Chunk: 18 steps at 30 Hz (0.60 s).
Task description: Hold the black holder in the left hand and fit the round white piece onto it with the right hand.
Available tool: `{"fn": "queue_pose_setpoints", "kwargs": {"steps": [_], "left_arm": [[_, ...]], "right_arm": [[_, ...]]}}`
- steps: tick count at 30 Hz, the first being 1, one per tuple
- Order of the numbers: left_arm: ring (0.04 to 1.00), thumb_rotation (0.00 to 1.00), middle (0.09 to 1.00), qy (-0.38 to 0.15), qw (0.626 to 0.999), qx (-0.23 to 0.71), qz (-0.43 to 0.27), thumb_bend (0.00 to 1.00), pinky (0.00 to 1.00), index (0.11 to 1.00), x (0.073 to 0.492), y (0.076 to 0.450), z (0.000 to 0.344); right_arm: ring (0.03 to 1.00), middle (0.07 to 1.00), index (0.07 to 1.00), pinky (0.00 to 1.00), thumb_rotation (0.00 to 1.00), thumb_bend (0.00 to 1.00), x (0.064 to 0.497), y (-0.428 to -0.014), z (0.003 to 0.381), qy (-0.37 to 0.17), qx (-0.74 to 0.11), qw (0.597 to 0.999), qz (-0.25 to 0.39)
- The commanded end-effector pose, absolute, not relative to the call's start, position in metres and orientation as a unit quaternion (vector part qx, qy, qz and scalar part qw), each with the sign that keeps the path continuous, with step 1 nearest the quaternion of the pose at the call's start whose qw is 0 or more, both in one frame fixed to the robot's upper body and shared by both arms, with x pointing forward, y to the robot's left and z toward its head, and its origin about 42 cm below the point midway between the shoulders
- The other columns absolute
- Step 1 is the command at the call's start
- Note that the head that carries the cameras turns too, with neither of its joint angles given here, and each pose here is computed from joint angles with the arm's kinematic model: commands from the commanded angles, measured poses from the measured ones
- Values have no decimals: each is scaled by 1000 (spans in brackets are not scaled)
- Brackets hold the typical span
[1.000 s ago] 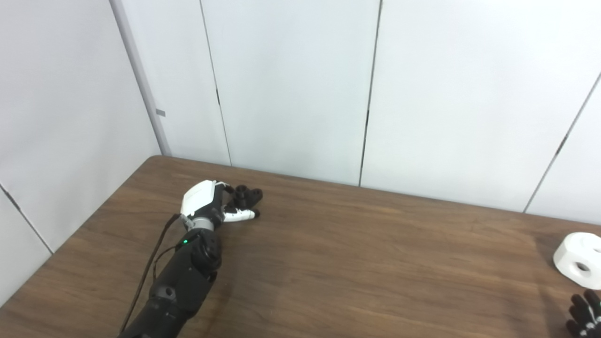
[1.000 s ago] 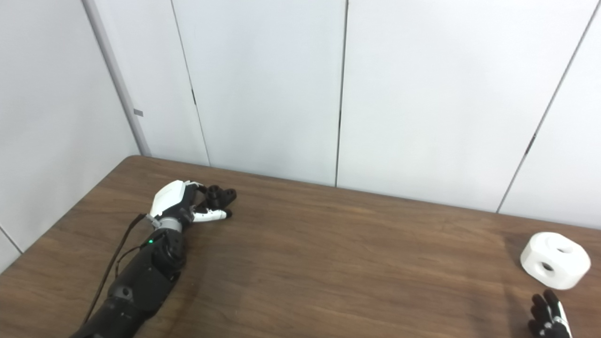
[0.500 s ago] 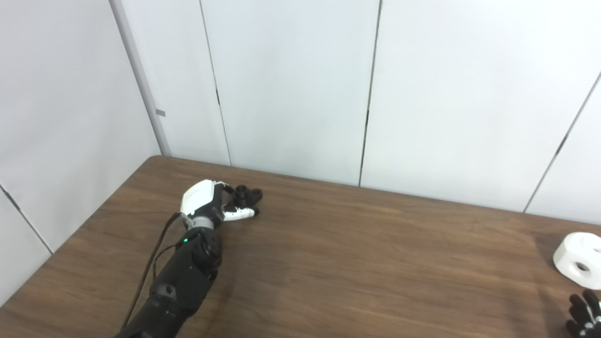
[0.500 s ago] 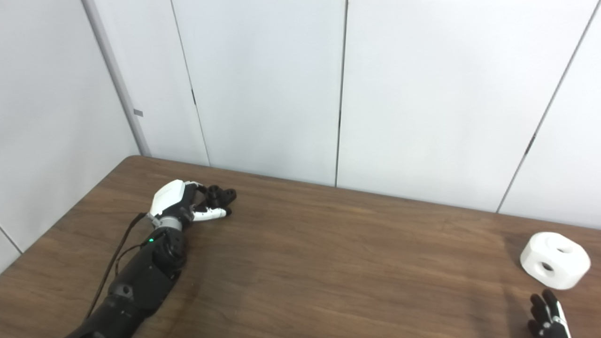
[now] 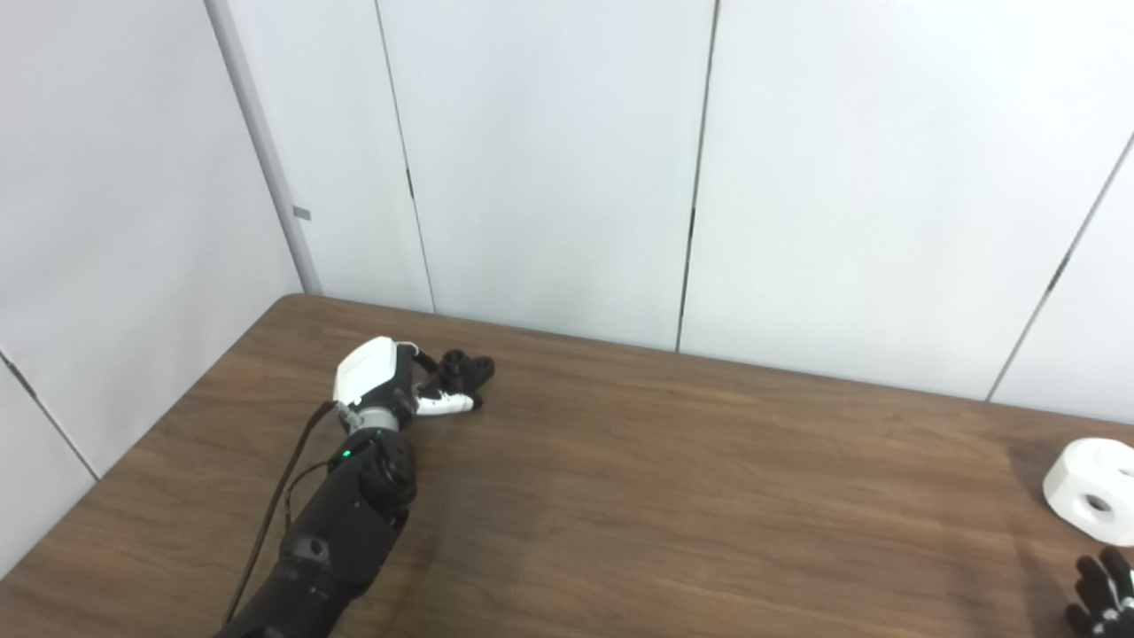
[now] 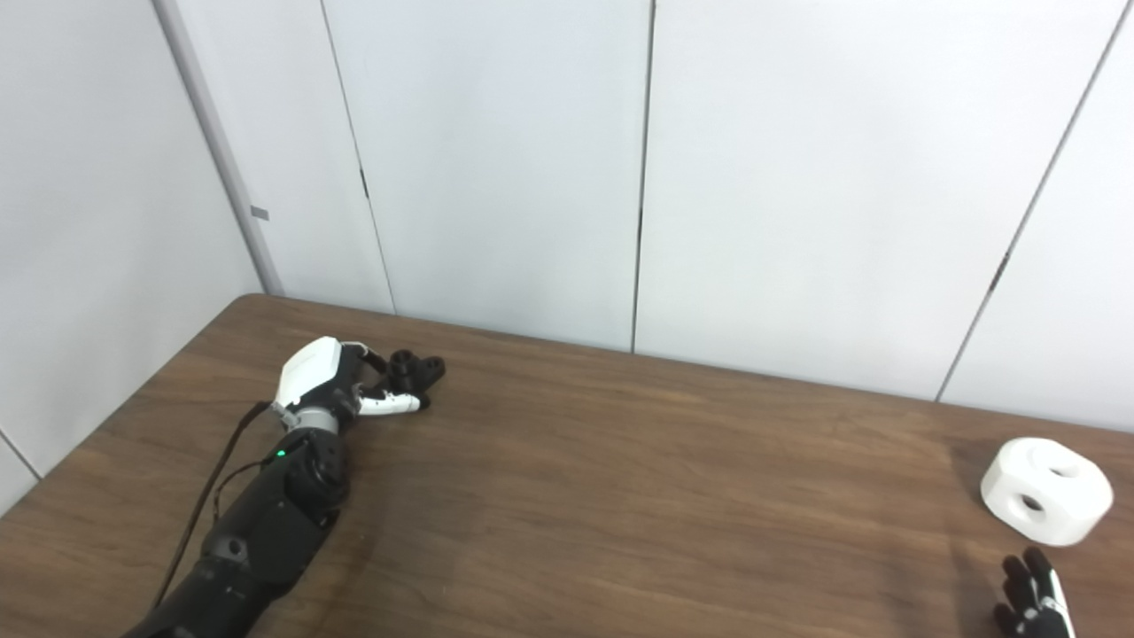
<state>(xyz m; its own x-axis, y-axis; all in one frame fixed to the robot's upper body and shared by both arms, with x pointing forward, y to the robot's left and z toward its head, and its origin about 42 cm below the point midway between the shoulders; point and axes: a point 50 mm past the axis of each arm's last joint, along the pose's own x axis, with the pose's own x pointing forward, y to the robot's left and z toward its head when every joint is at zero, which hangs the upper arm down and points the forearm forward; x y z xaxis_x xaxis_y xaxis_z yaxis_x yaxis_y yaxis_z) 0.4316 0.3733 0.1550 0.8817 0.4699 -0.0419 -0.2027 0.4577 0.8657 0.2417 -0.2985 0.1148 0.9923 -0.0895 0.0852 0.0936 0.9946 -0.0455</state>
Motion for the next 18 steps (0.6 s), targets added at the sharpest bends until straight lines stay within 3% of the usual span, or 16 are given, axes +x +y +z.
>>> {"fn": "queue_pose_setpoints", "kwargs": {"steps": [1,18], "left_arm": [[965,56,841,118,834,493,218,539,1000,489,435,386,169],[911,43,793,106,841,492,199,519,1000,486,435,380,162]], "right_arm": [[993,976,998,1000,1000,575,235,-297,111,-39,-16,998,-46],[989,966,1000,1000,1000,622,236,-300,112,-41,-18,998,-44]]}}
